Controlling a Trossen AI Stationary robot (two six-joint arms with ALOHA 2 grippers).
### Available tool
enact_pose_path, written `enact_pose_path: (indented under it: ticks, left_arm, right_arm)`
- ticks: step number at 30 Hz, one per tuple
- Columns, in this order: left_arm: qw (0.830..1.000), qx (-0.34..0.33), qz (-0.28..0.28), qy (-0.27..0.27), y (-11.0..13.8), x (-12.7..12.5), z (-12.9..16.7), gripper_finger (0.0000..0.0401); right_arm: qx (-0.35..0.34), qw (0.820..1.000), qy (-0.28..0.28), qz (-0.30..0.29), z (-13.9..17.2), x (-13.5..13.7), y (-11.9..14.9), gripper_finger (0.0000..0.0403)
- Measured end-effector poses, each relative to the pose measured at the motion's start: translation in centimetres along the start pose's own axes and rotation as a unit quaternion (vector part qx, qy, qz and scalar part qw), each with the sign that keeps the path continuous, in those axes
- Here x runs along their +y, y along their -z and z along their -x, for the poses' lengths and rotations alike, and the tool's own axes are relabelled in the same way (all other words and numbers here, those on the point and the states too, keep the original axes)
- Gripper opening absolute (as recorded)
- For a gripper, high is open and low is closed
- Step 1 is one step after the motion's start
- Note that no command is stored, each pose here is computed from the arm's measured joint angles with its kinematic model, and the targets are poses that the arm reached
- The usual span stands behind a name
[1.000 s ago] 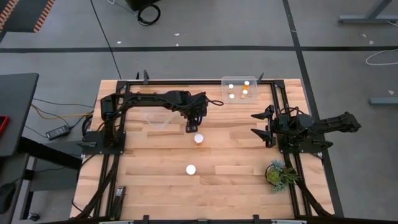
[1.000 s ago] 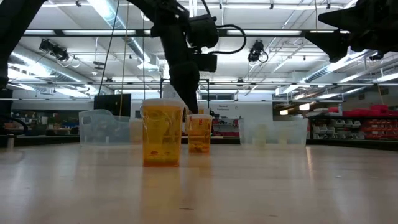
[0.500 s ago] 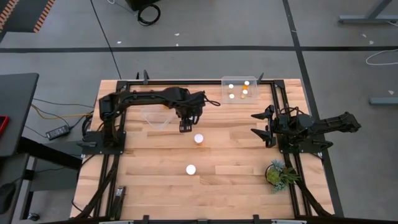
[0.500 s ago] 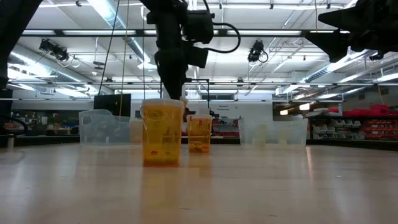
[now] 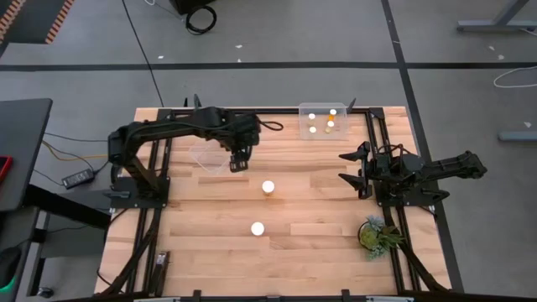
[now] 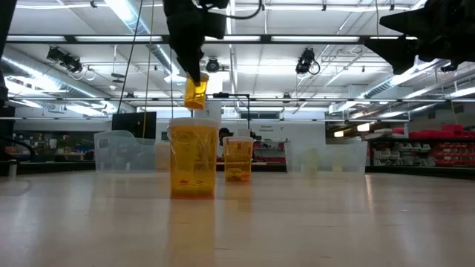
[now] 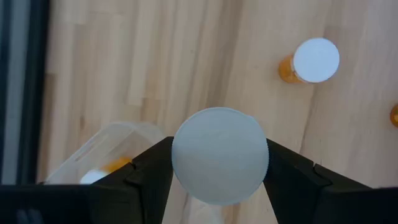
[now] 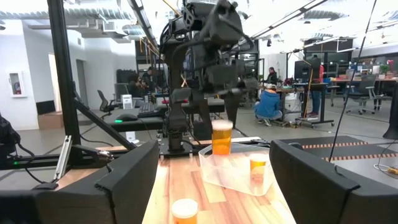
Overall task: Pick and place medicine bottles into bin by pill shape (circle, oval)
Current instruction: Put the top orange pill bottle into the left transparent bin
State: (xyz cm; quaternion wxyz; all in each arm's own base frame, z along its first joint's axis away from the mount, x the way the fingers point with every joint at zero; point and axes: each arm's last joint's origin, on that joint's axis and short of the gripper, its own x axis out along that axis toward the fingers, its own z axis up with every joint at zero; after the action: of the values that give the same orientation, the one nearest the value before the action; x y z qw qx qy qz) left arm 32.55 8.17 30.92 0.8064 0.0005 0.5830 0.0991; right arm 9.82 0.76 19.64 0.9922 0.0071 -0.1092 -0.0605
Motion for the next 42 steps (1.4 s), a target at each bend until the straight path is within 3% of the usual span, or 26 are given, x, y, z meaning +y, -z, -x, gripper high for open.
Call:
enact_pose_path:
  ticks: [9, 16, 28, 42]
  left_arm:
    - [0.998, 0.003, 0.035, -0.045, 2.5, 0.5, 4.1, 0.0218]
    - [0.993, 0.023, 0.056, -0.099, 3.6, 1.1, 5.1, 0.0224]
    - [0.988, 0.082, 0.063, -0.116, 8.4, 0.6, -0.4, 0.0223]
    - [0.977, -0.002, 0.167, -0.130, 15.0, 2.1, -3.5, 0.0224]
  right_arm:
    - [0.000, 1.000, 0.000, 0.000, 0.0, 0.0, 0.0, 0.0314]
    - [0.000, 1.000, 0.000, 0.000, 0.0, 0.0, 0.0, 0.0314]
    - [0.000, 1.000, 0.000, 0.000, 0.0, 0.0, 0.0, 0.0314]
    - [0.000, 1.000, 0.000, 0.000, 0.0, 0.0, 0.0, 0.0314]
